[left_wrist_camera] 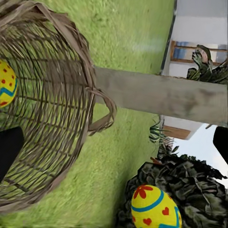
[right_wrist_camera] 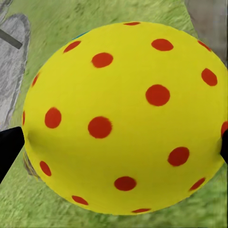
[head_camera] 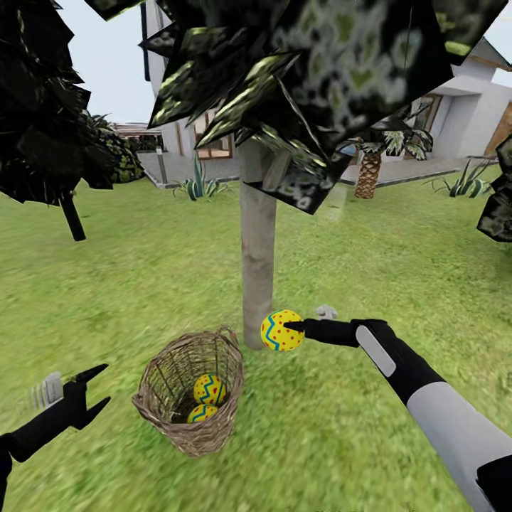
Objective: Take the three Easter eggs out of the wicker basket on the lawn in the garden, then place them on the lawn next to a single tree (choose any tree) so that all three eggs are next to the same tree and none are left in the basket.
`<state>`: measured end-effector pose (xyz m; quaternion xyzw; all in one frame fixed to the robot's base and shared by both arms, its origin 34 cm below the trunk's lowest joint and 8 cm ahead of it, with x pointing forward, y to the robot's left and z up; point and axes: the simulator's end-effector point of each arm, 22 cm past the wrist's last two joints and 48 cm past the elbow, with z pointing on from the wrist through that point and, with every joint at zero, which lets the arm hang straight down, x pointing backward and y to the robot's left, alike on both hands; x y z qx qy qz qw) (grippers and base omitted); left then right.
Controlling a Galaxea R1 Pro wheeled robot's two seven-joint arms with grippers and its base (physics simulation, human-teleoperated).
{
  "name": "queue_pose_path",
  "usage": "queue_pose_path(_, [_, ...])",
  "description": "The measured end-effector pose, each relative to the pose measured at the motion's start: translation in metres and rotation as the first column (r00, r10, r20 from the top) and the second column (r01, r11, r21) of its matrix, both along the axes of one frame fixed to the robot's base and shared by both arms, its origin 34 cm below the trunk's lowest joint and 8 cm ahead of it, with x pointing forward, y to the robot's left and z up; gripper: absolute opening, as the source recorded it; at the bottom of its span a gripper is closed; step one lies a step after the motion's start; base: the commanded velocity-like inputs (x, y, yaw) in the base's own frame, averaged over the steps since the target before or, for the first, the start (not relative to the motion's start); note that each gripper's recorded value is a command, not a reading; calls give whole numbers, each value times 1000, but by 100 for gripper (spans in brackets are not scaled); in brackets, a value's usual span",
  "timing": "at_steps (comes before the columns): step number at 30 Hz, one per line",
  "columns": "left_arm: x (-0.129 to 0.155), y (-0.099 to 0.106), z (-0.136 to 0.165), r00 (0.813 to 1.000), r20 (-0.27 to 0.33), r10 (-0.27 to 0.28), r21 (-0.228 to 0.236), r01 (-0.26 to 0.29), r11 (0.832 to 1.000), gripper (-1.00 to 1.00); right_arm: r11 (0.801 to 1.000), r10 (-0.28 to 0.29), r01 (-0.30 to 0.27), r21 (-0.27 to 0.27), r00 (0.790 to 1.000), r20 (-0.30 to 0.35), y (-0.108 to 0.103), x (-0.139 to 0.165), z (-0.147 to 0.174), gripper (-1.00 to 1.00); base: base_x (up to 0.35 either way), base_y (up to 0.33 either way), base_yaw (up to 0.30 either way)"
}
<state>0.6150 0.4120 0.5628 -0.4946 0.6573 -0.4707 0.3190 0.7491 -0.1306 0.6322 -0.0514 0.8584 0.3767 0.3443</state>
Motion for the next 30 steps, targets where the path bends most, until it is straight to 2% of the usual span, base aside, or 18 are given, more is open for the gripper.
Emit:
queue_pose_path(14, [1, -3, 5, 1000, 10, -7, -1, 7, 1000, 100, 1000, -1, 1, -4, 1000, 17, 2, 1, 5, -100, 0, -305, -250])
queue_pose_path(16, [1, -3, 5, 1000, 10, -7, -2, 7, 1000, 100, 1000, 8, -7, -30, 1000, 23, 2, 0, 2, -100, 0, -311, -27])
queue_pose_path(19, [2, -3, 5, 1000, 11, -7, -1, 7, 1000, 100, 990, 21, -12, -141, 998, 62, -8, 3, -9, -100, 0, -311, -4])
queue_pose_path(21, [2, -3, 6, 1000, 12, -7, -1, 7, 1000, 100, 984, 27, -13, -176, 997, 77, -12, 5, -11, -100, 0, -311, 30])
queue_pose_path(25, [2, -9, 4, 1000, 12, -9, -11, 9, 1000, 100, 982, 30, -14, -186, 996, 82, -12, 5, -11, -100, 0, -304, 232])
queue_pose_path(30, [2, -10, 4, 1000, 12, -9, -15, 9, 1000, 100, 981, 29, -12, -196, 996, 86, -13, 5, -12, -100, 0, -55, 286])
